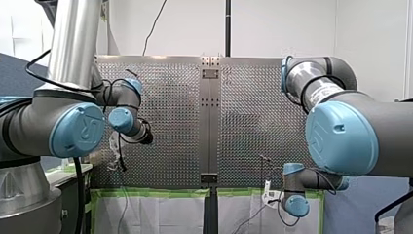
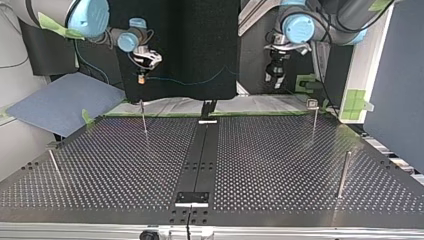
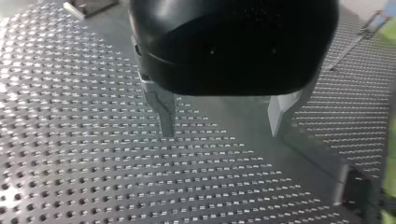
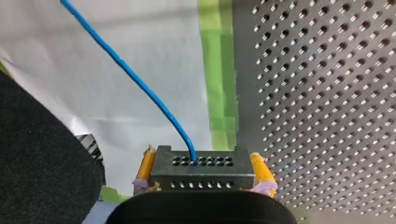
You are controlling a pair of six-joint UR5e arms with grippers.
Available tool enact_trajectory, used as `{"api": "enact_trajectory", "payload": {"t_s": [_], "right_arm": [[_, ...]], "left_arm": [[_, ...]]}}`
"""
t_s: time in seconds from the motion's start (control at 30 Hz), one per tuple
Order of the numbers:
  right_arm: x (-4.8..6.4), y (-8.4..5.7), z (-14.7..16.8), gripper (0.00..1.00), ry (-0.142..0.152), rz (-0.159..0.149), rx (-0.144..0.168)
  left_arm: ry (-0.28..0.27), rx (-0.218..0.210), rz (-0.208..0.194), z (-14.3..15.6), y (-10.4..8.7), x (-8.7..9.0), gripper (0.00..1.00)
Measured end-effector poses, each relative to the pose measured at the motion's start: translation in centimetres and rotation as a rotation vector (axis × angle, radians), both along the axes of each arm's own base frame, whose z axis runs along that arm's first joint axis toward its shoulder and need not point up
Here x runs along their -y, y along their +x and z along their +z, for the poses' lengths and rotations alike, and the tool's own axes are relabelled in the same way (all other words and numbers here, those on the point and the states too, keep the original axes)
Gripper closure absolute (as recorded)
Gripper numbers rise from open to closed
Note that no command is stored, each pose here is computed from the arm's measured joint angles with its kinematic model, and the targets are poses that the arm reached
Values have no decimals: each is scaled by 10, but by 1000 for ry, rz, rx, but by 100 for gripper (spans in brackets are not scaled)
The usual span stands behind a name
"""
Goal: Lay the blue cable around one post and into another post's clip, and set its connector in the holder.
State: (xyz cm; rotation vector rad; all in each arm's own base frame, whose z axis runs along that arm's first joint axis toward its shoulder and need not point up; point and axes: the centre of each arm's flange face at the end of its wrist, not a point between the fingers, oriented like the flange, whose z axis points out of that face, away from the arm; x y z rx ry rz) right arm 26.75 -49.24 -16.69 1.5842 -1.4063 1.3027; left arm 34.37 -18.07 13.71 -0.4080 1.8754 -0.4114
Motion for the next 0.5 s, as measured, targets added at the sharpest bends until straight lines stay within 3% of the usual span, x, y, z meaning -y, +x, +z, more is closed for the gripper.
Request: {"api": "enact_trajectory", "payload": {"t_s": [0.17, 0.33, 0.5], "right_arm": [[-6, 19, 21, 100, 1, 3, -15], [-12, 40, 43, 100, 1, 10, -18], [-22, 68, 69, 100, 6, 57, -2]], "left_arm": [[51, -10, -25, -5, -16, 10, 0], [63, -4, -68, -6, -25, 24, 0], [49, 25, -128, -4, -33, 41, 0]]}}
